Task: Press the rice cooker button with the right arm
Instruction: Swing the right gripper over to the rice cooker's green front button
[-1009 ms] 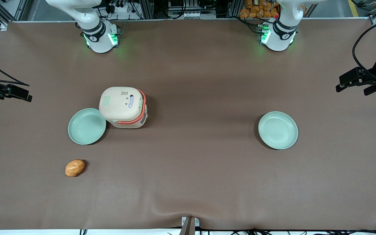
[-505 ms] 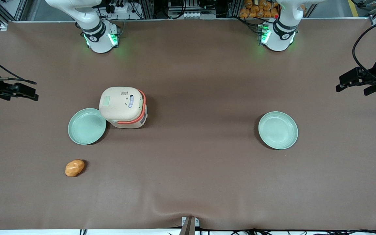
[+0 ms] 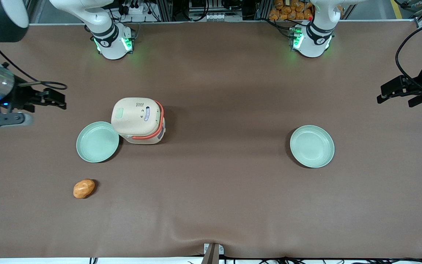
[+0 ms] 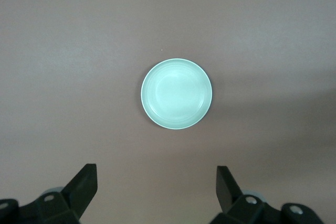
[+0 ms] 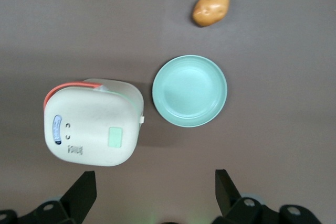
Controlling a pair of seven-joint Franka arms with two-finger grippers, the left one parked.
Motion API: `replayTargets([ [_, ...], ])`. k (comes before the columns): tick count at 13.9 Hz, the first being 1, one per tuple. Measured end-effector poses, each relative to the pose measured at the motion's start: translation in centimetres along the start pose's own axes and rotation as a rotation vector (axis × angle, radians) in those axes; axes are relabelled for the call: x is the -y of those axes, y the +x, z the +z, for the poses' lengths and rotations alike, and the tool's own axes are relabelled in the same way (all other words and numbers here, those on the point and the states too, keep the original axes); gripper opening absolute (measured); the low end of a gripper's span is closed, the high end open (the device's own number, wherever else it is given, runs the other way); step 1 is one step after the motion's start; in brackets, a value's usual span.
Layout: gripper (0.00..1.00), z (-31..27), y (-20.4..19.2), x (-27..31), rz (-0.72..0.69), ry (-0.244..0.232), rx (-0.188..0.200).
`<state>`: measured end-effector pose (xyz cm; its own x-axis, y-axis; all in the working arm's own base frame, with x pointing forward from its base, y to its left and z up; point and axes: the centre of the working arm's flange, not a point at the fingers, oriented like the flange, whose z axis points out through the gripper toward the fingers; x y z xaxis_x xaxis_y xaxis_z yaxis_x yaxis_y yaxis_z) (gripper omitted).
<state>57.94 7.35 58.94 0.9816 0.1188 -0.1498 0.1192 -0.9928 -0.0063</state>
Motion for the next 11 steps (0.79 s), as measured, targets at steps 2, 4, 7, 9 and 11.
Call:
replayTargets([
  [2,1.0,1.0,0.2,1.5,-0.024,-0.004,0.02],
  [4,1.0,2.5,0.8,2.3,-0.036,-0.007,0.045],
  [7,0.81,5.5,1.5,4.0,-0.045,-0.016,0.091],
  [9,0.61,7.5,1.9,5.2,-0.038,-0.023,0.11],
  [11,0.39,9.5,2.1,6.6,-0.049,-0.03,0.122],
])
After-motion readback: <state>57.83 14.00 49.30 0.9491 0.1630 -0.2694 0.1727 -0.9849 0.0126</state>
